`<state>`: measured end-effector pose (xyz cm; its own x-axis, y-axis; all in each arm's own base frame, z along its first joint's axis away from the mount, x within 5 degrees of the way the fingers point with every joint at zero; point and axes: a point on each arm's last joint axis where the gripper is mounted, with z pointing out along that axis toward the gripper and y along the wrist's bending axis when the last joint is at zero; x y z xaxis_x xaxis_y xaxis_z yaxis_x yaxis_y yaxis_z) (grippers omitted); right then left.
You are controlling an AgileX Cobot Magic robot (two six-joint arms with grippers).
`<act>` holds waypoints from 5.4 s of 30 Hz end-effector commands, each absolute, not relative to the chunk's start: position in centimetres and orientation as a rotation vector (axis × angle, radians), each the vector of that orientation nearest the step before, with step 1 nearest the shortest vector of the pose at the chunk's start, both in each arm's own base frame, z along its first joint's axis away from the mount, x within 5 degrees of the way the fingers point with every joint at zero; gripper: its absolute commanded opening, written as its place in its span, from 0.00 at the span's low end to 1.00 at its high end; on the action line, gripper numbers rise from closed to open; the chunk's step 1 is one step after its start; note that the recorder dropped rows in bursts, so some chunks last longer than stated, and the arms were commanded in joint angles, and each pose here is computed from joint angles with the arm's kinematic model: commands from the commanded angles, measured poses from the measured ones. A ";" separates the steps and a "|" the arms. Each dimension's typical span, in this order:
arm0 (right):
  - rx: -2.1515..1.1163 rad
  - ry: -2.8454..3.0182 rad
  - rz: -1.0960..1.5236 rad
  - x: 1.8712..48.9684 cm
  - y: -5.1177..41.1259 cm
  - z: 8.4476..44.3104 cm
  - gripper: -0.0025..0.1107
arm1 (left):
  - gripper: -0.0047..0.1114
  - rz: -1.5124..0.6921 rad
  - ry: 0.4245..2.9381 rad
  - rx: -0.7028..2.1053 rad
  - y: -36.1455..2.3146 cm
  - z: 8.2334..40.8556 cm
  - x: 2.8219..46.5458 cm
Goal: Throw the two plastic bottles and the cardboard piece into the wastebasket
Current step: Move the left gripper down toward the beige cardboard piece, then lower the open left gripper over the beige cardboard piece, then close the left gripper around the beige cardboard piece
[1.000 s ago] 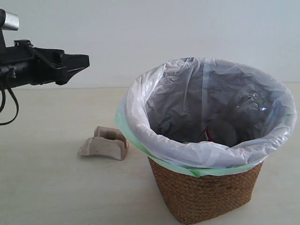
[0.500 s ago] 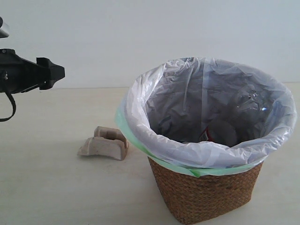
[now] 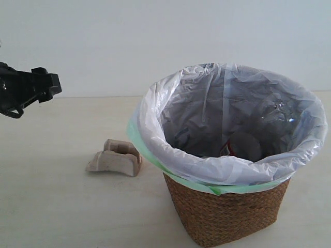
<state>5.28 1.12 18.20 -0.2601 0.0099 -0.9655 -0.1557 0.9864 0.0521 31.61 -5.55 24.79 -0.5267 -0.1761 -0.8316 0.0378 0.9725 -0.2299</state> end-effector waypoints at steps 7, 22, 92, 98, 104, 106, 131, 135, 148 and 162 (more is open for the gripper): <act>-0.108 1.819 0.144 5.3 1.1 18.3 0.02 | 0.65 -0.221 2.132 0.020 -6.2 24.8 31.2; -0.108 1.819 0.144 5.3 1.1 18.3 0.02 | 0.65 -0.215 2.286 0.027 -6.2 23.7 30.4; -0.108 1.819 0.144 5.3 1.1 18.3 0.02 | 0.65 0.402 1.580 2.043 -12.5 19.1 28.8; -0.108 1.819 0.144 5.3 1.1 18.3 0.02 | 0.65 0.300 1.682 1.915 -13.0 19.2 28.6; -0.108 1.819 0.144 5.3 1.1 18.3 0.02 | 0.65 0.222 1.741 1.870 -13.5 19.1 28.2; -0.108 1.819 0.144 5.3 1.1 18.3 0.02 | 0.65 0.139 1.828 1.742 -13.8 19.2 28.2; -0.108 1.819 0.144 5.3 1.1 18.3 0.02 | 0.53 0.380 1.608 1.808 -14.3 16.2 31.0; -0.108 1.819 0.144 5.3 1.1 18.3 0.02 | 0.38 0.379 1.614 1.805 -14.4 16.0 31.3; -0.108 1.819 0.144 5.3 1.1 18.3 0.02 | 0.39 0.145 1.733 1.779 -16.6 20.2 33.5; -0.108 1.819 0.144 5.3 1.1 18.3 0.02 | 0.30 0.069 1.985 2.032 -16.6 19.6 34.9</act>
<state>5.28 1.12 18.20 -0.2601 0.0099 -0.9655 -0.1557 0.9864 0.0521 34.73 -16.58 19.64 0.0702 0.9794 -0.1895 0.9653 -0.0187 0.2606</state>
